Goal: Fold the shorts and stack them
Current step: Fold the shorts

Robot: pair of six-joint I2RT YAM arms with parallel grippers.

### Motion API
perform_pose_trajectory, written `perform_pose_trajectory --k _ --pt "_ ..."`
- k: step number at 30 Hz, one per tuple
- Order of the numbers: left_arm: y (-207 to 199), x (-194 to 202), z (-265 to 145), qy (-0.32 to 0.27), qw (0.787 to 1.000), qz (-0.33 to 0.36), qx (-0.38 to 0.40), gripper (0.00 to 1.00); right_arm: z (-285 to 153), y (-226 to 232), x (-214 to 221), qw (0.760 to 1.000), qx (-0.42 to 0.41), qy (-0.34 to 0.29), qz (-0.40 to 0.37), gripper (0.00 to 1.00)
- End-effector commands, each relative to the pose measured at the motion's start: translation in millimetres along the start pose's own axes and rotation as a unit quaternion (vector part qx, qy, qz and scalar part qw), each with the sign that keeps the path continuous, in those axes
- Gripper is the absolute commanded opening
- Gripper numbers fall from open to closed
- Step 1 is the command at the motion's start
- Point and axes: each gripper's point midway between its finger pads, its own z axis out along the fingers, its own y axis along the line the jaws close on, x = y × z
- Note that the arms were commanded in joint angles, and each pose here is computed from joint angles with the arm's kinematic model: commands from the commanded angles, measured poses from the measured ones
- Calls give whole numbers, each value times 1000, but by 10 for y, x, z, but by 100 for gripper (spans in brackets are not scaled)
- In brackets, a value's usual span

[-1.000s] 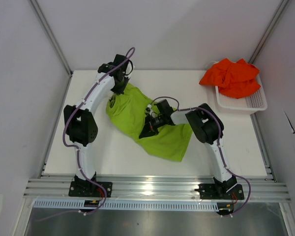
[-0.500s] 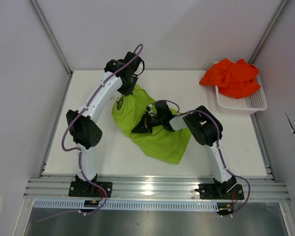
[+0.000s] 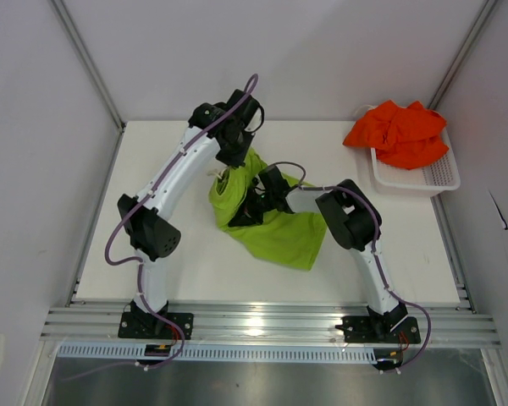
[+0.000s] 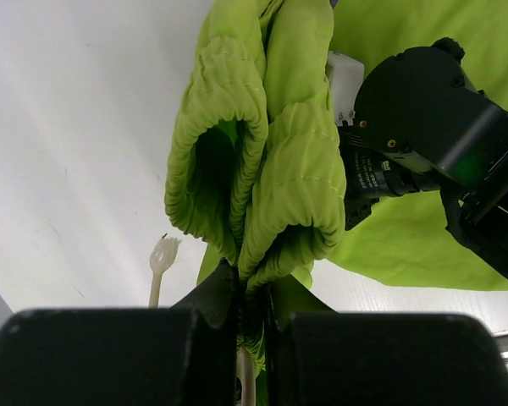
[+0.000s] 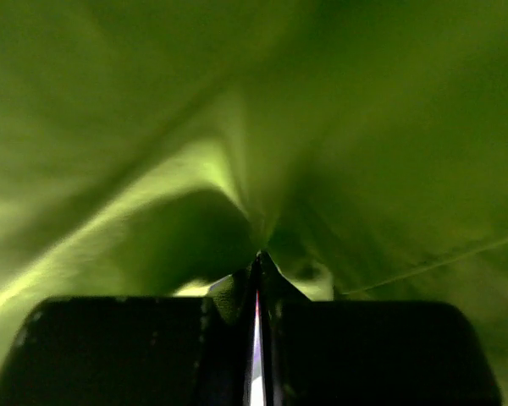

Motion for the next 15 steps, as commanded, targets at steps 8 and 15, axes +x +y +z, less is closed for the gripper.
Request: perform_pose_trajectory --k 8,15 --pt "-286 -282 -425 -74 994 -48 67 10 10 -476 -208 998 46 -49 10 0" --pt "-277 -279 -415 -68 995 -52 58 11 54 -311 -280 998 2 -55 -7 2"
